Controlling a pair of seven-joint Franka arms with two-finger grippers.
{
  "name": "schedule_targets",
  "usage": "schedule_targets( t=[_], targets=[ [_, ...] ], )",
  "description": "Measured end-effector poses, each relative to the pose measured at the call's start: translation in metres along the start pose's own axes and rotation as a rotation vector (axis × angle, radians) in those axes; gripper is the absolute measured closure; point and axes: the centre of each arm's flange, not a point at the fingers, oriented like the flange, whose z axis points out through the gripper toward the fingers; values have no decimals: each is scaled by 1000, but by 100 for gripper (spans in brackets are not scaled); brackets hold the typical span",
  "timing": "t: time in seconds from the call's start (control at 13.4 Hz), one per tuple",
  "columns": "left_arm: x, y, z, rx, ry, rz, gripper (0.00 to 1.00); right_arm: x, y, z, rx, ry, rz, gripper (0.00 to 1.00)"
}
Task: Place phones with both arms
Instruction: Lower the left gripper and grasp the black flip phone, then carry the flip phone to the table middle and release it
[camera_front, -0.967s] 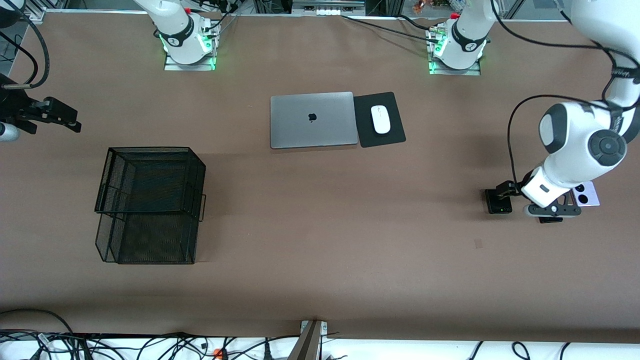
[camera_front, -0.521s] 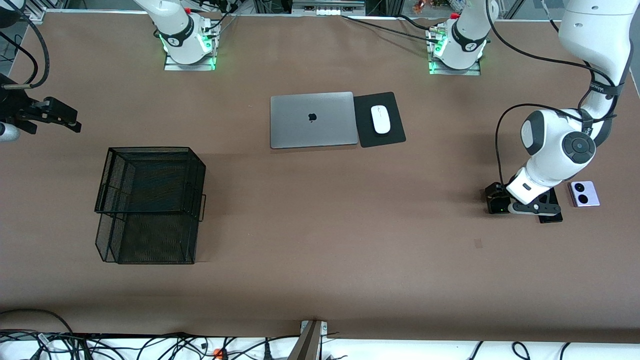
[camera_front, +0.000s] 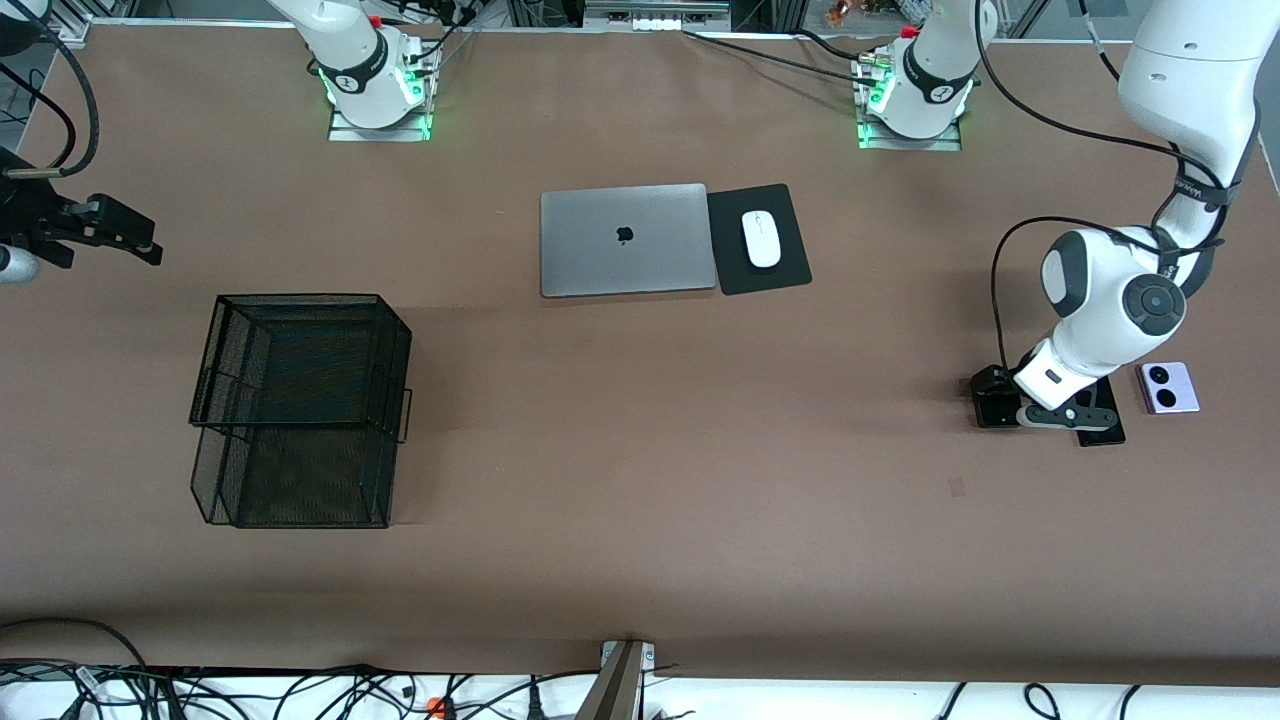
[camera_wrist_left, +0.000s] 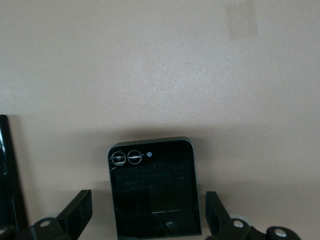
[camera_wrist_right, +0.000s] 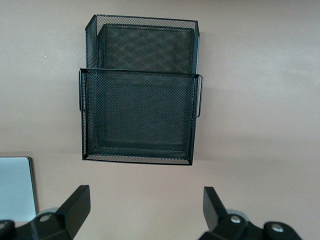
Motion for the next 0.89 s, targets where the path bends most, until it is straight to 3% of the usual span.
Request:
schedule_targets(
  t=[0.67, 0.82, 0.89],
  targets=[
    [-7, -8, 27, -8, -9, -26, 0, 0, 0, 0, 0, 0, 0, 0],
    [-5, -6, 22, -9, -3, -24, 18, 0, 0, 0, 0, 0, 0, 0],
    [-4, -6, 19, -8, 0, -25, 19, 0, 0, 0, 0, 0, 0, 0]
  ],
)
